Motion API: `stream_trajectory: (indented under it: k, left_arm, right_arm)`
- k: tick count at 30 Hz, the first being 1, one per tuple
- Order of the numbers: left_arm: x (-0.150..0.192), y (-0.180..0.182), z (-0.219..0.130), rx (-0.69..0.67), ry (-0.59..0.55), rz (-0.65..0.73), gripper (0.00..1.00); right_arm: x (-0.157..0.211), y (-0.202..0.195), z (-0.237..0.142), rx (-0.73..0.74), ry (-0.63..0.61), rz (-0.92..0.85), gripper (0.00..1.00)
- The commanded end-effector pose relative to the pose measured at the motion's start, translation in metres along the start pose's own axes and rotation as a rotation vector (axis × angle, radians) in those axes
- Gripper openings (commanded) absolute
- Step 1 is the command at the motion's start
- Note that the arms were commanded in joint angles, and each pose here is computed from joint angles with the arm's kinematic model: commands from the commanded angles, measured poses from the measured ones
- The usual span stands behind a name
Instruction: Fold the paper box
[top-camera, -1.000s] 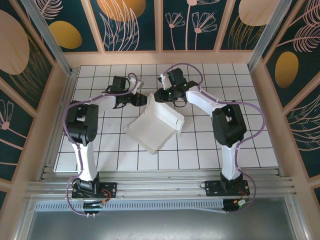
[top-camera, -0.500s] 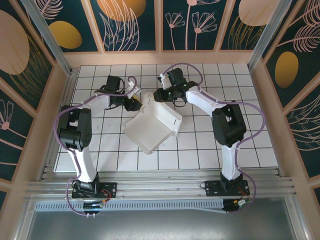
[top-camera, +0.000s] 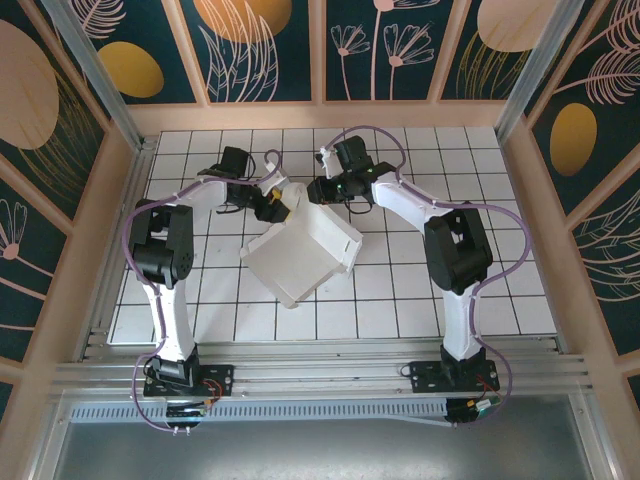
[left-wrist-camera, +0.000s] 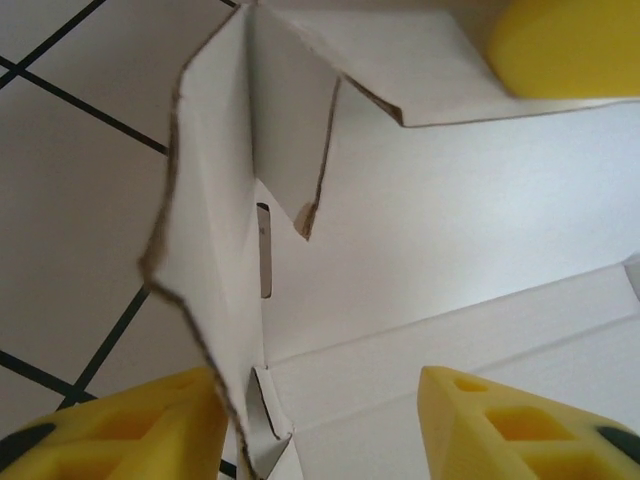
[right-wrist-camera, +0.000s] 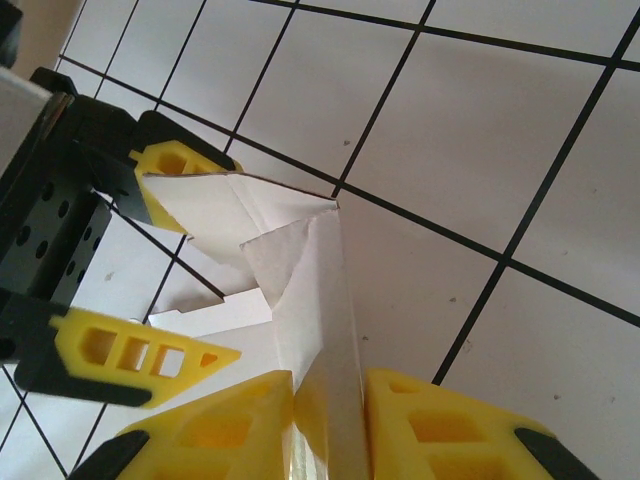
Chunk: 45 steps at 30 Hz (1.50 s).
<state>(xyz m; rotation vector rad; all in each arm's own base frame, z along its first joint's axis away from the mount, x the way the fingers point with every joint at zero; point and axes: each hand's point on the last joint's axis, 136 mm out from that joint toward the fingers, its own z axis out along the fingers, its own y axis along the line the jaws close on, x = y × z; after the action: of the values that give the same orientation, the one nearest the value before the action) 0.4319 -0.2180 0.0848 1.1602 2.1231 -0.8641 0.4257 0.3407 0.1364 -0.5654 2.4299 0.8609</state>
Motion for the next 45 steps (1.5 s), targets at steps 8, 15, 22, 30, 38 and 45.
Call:
stream_trajectory:
  k: [8, 15, 22, 30, 38, 45]
  left_arm:
    - [-0.049, 0.036, -0.101, -0.452, -0.309, 0.105, 0.54]
    - [-0.026, 0.063, -0.077, -0.260, -0.170, 0.117, 0.58]
    - [-0.012, 0.055, -0.052, -0.111, -0.168, 0.195, 0.62]
    - [-0.006, 0.041, -0.036, -0.009, -0.169, 0.313, 0.59]
    - [-0.006, 0.021, -0.030, 0.061, -0.171, 0.392, 0.53]
    - [-0.001, 0.013, -0.010, 0.089, -0.064, 0.421, 0.46]
  right_arm:
    - [0.000, 0.007, -0.002, -0.013, 0.004, -0.015, 0.26]
    - [-0.005, 0.018, -0.007, -0.062, -0.004, -0.001, 0.28]
    - [-0.001, 0.022, -0.008, -0.086, 0.013, 0.013, 0.30]
    - [0.003, 0.025, -0.009, -0.109, 0.014, 0.020, 0.30]
    - [0.005, 0.023, -0.005, -0.110, 0.021, 0.030, 0.30]
    - [0.004, 0.023, -0.002, -0.115, 0.023, 0.037, 0.30]
